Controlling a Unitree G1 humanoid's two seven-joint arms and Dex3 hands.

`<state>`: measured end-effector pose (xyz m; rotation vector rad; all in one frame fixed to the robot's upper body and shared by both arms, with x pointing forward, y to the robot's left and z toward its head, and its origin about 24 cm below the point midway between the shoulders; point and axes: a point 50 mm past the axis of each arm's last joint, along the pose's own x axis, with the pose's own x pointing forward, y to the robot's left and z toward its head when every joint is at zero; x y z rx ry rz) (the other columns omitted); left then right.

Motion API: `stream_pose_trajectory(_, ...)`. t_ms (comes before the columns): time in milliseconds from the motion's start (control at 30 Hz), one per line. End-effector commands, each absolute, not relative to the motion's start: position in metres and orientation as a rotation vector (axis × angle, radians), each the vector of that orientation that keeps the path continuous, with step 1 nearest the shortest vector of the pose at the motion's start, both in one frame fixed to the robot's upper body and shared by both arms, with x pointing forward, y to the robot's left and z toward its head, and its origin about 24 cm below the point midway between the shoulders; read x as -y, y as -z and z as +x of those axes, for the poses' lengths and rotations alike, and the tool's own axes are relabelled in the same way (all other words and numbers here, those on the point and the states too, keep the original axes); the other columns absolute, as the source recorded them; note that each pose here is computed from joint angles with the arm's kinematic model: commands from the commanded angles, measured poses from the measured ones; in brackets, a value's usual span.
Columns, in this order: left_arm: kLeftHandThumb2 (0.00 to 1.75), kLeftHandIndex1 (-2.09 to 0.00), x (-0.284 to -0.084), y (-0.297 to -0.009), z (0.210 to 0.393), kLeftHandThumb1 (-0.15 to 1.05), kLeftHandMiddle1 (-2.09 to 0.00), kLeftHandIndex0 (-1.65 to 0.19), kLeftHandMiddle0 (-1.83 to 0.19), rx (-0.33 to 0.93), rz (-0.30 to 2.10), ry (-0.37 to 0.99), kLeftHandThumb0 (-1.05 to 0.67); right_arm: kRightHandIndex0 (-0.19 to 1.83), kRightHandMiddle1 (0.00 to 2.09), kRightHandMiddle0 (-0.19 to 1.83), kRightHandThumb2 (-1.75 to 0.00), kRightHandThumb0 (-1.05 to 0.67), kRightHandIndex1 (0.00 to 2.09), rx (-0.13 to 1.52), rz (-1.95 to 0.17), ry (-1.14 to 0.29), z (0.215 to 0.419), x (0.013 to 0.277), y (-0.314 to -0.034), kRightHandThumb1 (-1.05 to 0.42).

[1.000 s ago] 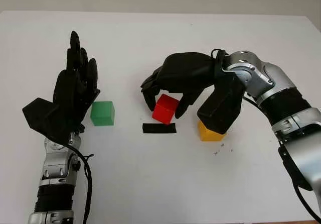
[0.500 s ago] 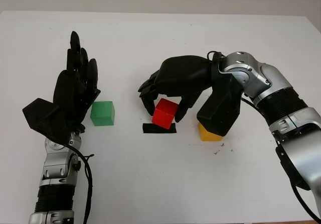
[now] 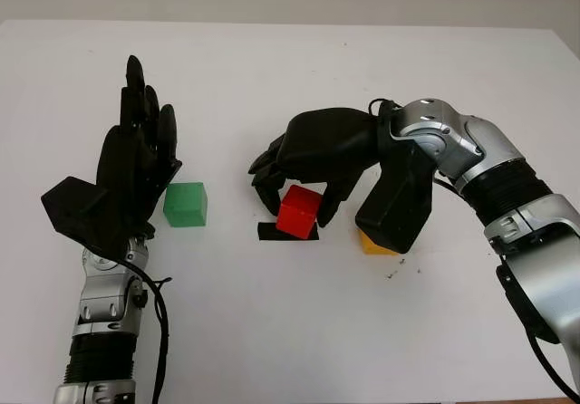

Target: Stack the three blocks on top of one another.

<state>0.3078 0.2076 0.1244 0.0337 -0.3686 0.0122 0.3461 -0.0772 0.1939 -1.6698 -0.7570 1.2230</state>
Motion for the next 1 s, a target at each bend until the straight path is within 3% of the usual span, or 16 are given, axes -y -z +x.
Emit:
stream_pose_trajectory(0,0.59,0.0,-0.207,-0.123,0.305,1.05,0.0,0.19,0.19,0.369,0.045,-0.016,-0.68,0.44,1.36,0.54,-0.06,-0.49,0.05,0.776,-1.674,-1.222,0.346,0.075,-0.196,-0.84)
stream_pose_trajectory(300,0.59,0.0,-0.207,-0.123,0.306,1.05,0.0,0.19,0.19,0.368,0.051,-0.008,-0.68,0.47,1.37,0.52,-0.06,-0.54,0.06,0.808,-1.686,-1.224,0.345,0.075,-0.19,-0.85)
stream_pose_trajectory(433,0.6,0.0,-0.207,-0.123,0.306,1.05,0.0,0.19,0.19,0.369,0.049,-0.008,-0.68,0.44,1.37,0.38,-0.05,-0.63,0.04,0.799,-1.664,-1.221,0.346,0.076,-0.189,-0.84)
stream_pose_trajectory(567,0.61,0.0,-0.208,-0.123,0.306,1.05,0.0,0.19,0.19,0.373,0.063,-0.008,-0.68,0.36,1.03,0.24,-0.05,-0.68,0.02,0.804,-1.653,-1.214,0.346,0.077,-0.19,-0.85)
stream_pose_trajectory(767,0.61,0.0,-0.208,-0.123,0.307,1.05,0.0,0.19,0.19,0.377,0.073,-0.009,-0.68,0.29,0.82,0.21,-0.05,-0.68,0.01,0.801,-1.636,-1.221,0.346,0.077,-0.192,-0.85)
stream_pose_trajectory(967,0.61,0.0,-0.208,-0.123,0.308,1.05,0.0,0.19,0.19,0.377,0.069,-0.007,-0.68,0.15,0.39,0.17,-0.05,-0.69,0.01,0.792,-1.589,-1.209,0.346,0.08,-0.202,-0.84)
